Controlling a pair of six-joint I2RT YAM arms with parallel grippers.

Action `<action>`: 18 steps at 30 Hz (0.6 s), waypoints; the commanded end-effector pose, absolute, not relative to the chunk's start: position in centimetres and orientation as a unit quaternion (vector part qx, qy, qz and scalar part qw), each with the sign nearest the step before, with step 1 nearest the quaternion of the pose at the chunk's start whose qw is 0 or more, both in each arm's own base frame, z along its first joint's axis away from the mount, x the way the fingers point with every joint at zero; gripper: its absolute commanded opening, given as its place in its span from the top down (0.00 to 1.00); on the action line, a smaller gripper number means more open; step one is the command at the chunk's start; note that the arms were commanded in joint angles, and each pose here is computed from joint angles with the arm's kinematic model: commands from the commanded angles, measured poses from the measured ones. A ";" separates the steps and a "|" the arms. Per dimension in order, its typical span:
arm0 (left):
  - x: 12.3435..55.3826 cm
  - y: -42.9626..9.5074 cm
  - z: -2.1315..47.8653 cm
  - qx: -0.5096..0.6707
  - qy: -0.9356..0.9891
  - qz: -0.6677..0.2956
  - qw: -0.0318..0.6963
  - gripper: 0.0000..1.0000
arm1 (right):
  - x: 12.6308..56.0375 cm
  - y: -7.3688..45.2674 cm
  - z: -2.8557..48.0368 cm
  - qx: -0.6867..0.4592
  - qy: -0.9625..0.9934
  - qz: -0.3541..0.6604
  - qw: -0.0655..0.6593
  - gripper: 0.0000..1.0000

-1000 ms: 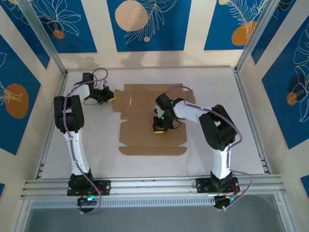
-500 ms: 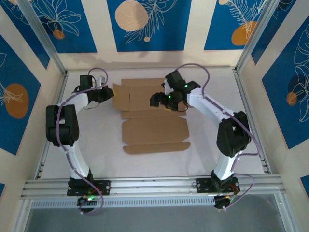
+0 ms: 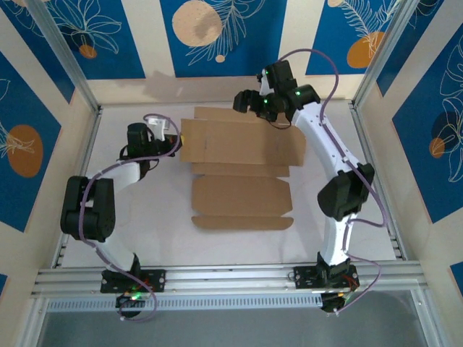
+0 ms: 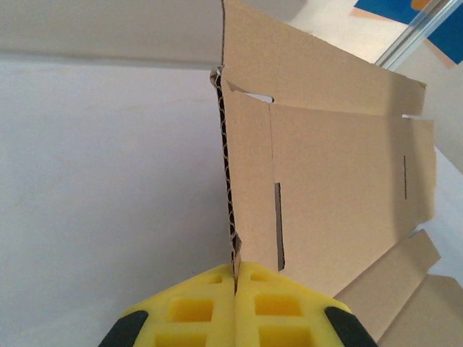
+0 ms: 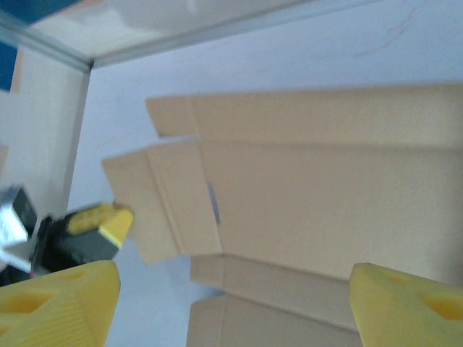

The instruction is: Fold the paper box

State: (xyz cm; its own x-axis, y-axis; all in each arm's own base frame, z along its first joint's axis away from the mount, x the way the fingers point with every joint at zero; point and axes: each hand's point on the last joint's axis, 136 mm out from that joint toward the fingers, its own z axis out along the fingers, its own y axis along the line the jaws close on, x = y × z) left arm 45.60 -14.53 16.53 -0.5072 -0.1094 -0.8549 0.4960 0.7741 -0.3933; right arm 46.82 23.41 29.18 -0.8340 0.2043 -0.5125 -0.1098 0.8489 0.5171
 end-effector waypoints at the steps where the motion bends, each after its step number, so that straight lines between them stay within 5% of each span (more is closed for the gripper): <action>1: 45.8 -14.9 19.6 0.174 0.767 -0.271 0.556 1.00 | 46.8 20.9 26.5 0.113 0.941 0.225 0.226 0.21; 6: 45.0 -15.2 19.9 0.192 0.747 -0.229 0.594 1.00 | 47.6 20.8 25.7 0.231 0.916 0.291 0.153 0.28; 12: 44.5 -15.4 20.1 0.200 0.734 -0.214 0.613 1.00 | 48.5 19.9 25.6 0.348 0.864 0.355 0.074 0.18; 16: 44.2 -15.5 20.3 0.199 0.726 -0.218 0.621 1.00 | 50.2 21.9 30.7 0.078 0.903 0.345 0.244 0.13; 18: 44.1 -15.6 20.4 0.198 0.723 -0.222 0.624 1.00 | 50.3 22.6 30.7 -0.089 0.908 0.242 0.330 0.13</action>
